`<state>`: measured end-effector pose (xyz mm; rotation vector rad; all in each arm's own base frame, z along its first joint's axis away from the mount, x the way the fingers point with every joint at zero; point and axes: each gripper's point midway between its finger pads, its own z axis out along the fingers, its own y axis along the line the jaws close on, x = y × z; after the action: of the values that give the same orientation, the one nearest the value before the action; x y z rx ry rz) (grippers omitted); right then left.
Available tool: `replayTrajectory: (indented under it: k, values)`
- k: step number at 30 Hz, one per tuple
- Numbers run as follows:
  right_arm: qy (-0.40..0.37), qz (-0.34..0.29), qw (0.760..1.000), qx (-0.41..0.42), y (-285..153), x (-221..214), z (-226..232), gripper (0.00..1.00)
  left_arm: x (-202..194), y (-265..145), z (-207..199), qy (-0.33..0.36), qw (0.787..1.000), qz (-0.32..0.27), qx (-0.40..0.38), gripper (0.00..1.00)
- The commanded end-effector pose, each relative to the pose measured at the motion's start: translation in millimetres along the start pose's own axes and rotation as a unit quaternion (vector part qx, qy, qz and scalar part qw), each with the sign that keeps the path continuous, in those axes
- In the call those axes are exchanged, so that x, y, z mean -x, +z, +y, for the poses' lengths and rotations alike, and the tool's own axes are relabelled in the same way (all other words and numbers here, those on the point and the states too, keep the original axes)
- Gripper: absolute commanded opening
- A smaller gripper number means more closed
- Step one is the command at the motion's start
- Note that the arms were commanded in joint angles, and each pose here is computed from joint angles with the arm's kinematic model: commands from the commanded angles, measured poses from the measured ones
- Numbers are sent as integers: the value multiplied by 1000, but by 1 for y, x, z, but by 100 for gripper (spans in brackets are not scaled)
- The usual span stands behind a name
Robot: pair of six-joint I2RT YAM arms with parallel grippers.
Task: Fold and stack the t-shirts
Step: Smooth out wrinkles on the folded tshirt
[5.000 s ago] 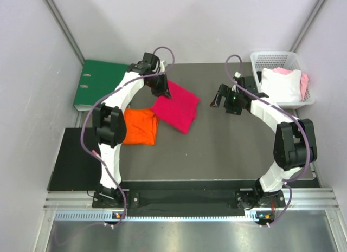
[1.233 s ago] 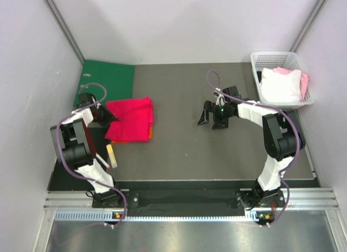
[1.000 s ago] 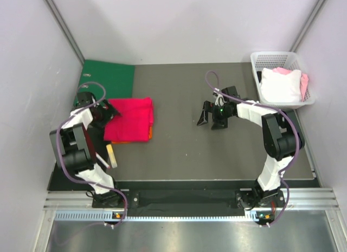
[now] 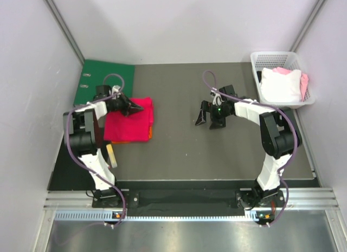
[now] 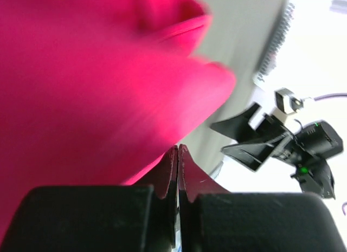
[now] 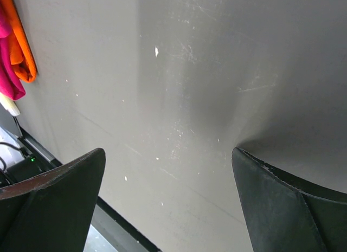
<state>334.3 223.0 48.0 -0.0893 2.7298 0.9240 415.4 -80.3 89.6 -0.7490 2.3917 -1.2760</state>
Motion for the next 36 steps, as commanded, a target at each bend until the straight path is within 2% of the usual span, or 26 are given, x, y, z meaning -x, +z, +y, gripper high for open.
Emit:
replayTrajectory:
  k: [1,5,6,8,14,17,22,28,31,36]
  values:
    - [-31,-11,999,16,0,15,16,100,5,30,-43,40,995,30,-86,0]
    - [-34,-10,999,13,0,17,16,100,-2,64,-34,31,994,57,-93,0]
    - [-34,-8,999,12,-1,17,15,100,-5,73,-24,11,994,63,-87,0]
    - [-38,-8,999,12,-1,18,16,100,0,83,-13,5,994,54,-90,0]
    - [-45,-2,999,5,-2,19,14,100,14,95,-4,1,994,42,-102,0]
    - [-48,0,999,3,-2,19,13,100,29,91,-13,6,992,25,-125,0]
    - [-52,6,999,0,-1,19,12,100,39,67,-40,31,986,17,-164,0]
    - [-52,9,999,0,0,18,11,100,36,13,-73,72,979,-1,-188,0]
    - [-51,11,999,2,1,17,11,100,36,-15,-65,65,979,-18,-190,0]
    - [-45,13,999,4,3,16,10,99,30,-50,-26,46,984,-27,-168,0]
